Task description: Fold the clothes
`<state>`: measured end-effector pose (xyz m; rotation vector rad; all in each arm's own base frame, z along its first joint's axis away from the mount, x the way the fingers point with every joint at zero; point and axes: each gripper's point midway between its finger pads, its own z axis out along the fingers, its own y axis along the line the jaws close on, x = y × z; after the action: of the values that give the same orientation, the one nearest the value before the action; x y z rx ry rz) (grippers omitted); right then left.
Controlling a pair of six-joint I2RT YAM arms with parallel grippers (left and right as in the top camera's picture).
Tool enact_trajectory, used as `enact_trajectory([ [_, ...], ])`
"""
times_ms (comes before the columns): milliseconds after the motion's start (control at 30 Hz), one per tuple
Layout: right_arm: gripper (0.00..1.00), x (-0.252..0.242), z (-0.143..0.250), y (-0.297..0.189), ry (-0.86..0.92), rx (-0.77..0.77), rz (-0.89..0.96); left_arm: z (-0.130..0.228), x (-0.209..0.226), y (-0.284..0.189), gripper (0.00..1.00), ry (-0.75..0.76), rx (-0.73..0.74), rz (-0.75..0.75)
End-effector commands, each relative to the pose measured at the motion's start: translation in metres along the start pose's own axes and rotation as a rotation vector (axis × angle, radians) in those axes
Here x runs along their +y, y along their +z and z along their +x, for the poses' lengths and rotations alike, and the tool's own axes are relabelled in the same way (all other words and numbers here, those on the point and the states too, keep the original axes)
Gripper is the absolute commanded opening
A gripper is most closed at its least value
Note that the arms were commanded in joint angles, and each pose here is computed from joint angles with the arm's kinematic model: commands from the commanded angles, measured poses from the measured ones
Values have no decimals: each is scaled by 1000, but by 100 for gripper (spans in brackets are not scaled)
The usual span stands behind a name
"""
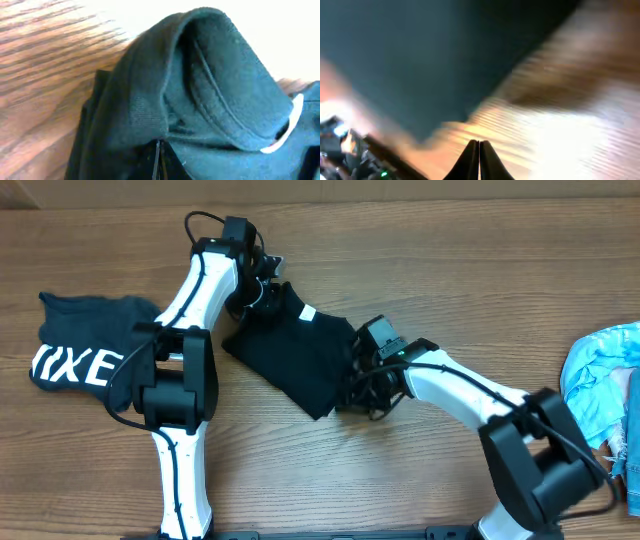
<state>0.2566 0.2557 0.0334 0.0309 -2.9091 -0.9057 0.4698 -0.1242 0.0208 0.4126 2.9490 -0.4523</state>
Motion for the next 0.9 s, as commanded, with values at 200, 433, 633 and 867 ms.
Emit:
enact_trajectory([
  [200, 4, 37, -74, -31, -48, -299, -155, -2, -18, -2, 7, 27, 18, -3],
  [433, 4, -69, -95, -14, 200, -368, 196, -6, 14, -6, 9, -27, -2, -132],
  [633, 6, -66, -80, -30, 183, -205, -22, 0, 18, -19, 15, -43, 33, -138],
  [867, 7, -23, -66, -67, 70, -211, -149, 3, -30, -111, 20, -196, 73, -27],
])
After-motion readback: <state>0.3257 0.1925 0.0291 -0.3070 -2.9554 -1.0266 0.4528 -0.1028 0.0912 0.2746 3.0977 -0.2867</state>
